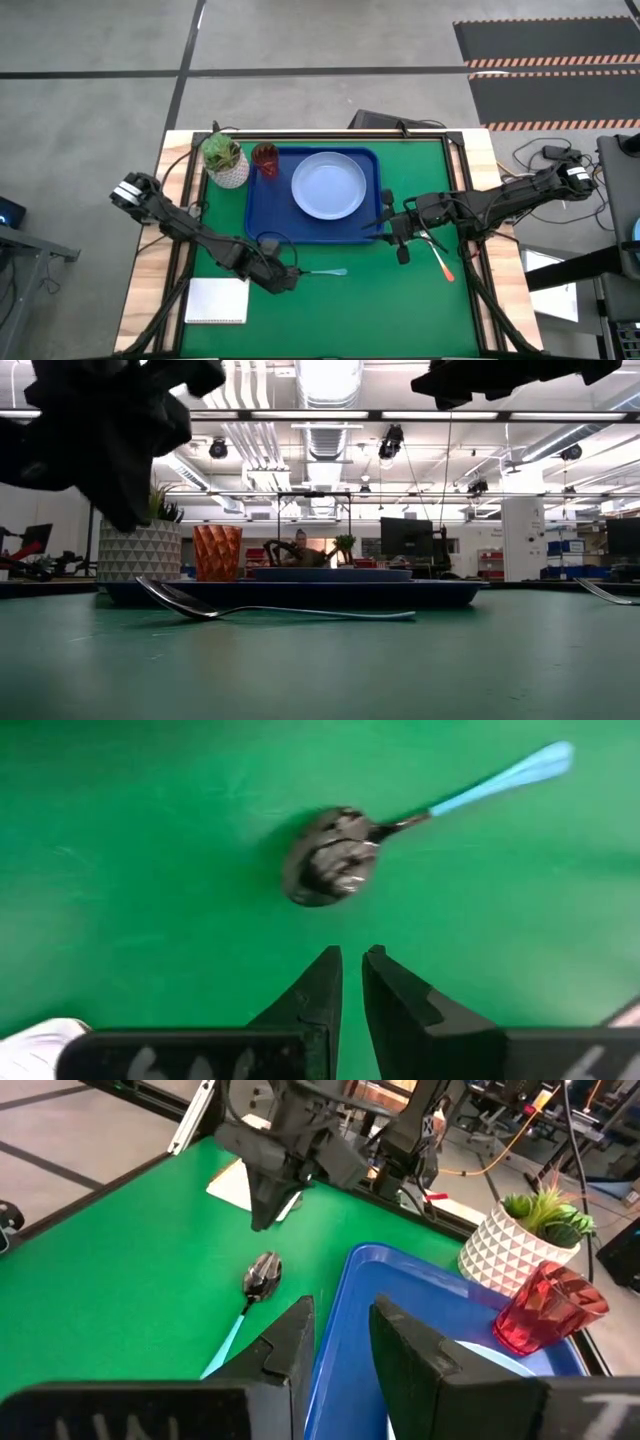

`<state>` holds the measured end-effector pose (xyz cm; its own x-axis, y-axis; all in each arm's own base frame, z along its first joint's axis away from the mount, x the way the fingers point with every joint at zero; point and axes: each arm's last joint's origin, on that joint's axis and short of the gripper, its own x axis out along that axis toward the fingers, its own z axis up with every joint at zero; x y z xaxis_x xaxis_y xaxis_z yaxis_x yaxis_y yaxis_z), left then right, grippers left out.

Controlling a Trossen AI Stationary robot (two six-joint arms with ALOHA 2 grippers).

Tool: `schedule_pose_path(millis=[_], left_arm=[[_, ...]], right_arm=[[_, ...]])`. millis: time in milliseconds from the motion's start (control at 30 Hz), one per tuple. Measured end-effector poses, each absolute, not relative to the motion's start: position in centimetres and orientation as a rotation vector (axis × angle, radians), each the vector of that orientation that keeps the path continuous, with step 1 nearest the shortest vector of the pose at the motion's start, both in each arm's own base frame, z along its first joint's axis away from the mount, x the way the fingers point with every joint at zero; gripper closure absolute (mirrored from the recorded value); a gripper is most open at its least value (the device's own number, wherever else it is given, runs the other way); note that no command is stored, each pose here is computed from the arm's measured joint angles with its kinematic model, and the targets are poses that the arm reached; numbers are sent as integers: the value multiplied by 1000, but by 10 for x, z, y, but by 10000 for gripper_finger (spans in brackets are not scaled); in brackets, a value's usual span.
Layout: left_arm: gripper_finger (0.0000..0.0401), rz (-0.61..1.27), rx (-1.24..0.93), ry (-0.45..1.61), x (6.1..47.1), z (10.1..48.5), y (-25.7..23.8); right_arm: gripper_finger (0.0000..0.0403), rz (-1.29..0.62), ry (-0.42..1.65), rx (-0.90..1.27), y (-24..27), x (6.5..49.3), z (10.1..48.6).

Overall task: Pick and place plate/cup/fork/spoon on tray
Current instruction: Put the blue spoon on the blue tray to the left of the blue plate

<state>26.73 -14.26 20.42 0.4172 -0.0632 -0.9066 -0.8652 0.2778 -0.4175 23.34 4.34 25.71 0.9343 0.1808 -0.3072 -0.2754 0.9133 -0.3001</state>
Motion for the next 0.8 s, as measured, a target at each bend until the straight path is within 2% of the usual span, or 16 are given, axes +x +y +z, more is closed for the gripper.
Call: schedule_pose_path(millis=[333,467,633,800], left_arm=[[364,725,-1149,1036,258,185,-136],[323,672,-1166,1012,260,180,-136],[260,722,-1150,985,257,173,-133],[230,752,-1125,900,258,170,-129]], right_arm=[[314,239,286,-350,43,233,256],[314,241,295,-353,43,232,253],[314,238,300,-368,43,232,252],[314,237,301,-368,43,232,252]])
